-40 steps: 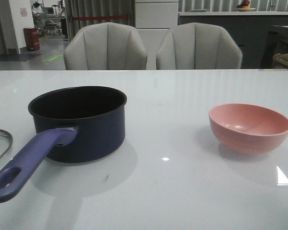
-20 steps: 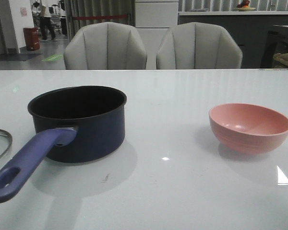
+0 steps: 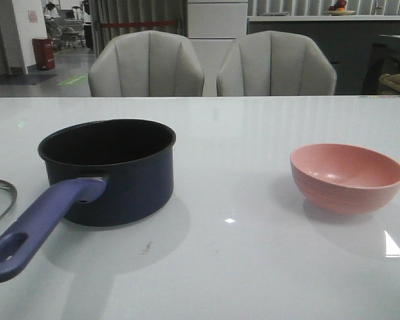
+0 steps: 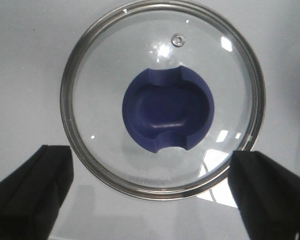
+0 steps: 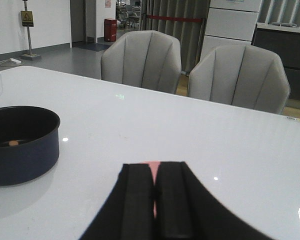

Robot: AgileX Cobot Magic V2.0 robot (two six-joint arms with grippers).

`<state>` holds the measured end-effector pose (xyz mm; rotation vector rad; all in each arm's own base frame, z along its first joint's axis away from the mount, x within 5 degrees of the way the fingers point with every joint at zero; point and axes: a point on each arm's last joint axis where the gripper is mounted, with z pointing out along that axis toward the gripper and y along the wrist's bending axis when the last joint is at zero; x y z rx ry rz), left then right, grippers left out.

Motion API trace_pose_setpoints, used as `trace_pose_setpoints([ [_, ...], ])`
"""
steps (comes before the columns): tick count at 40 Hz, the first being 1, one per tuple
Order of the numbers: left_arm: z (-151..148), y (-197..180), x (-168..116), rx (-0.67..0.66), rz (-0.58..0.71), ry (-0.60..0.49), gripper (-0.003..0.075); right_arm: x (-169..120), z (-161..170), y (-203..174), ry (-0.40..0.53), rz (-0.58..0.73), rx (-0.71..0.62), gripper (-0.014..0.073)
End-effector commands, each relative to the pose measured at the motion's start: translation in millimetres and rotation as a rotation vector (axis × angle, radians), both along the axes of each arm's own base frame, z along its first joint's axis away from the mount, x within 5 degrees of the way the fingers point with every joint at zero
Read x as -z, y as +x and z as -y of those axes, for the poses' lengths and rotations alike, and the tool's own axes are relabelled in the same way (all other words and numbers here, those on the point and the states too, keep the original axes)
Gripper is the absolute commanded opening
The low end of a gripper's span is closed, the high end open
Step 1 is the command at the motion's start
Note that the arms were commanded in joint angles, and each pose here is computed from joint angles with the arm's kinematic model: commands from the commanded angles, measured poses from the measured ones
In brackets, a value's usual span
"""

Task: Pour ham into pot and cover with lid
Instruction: 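Release the bowl and withdraw the right gripper upward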

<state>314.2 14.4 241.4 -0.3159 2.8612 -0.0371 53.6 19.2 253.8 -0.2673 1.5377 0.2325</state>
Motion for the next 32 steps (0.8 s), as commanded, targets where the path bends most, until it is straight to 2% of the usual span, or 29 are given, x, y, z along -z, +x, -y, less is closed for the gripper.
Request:
trace_pose_setpoints([
  [1,1.6,9.1,-16.4,0.008,0.065,-0.021,0.0638,-15.0,1.9,-0.2,0.024,0.085,0.019,0.0169],
  [16,1.1,35.6,0.6,0.007,-0.015,-0.034,0.0638,-15.0,1.9,-0.2,0.024,0.085,0.019,0.0169],
  [32,1.0,46.7,23.3,0.004,-0.081,-0.043,0.0638,-15.0,1.9,-0.2,0.024,0.085,0.019,0.0169],
])
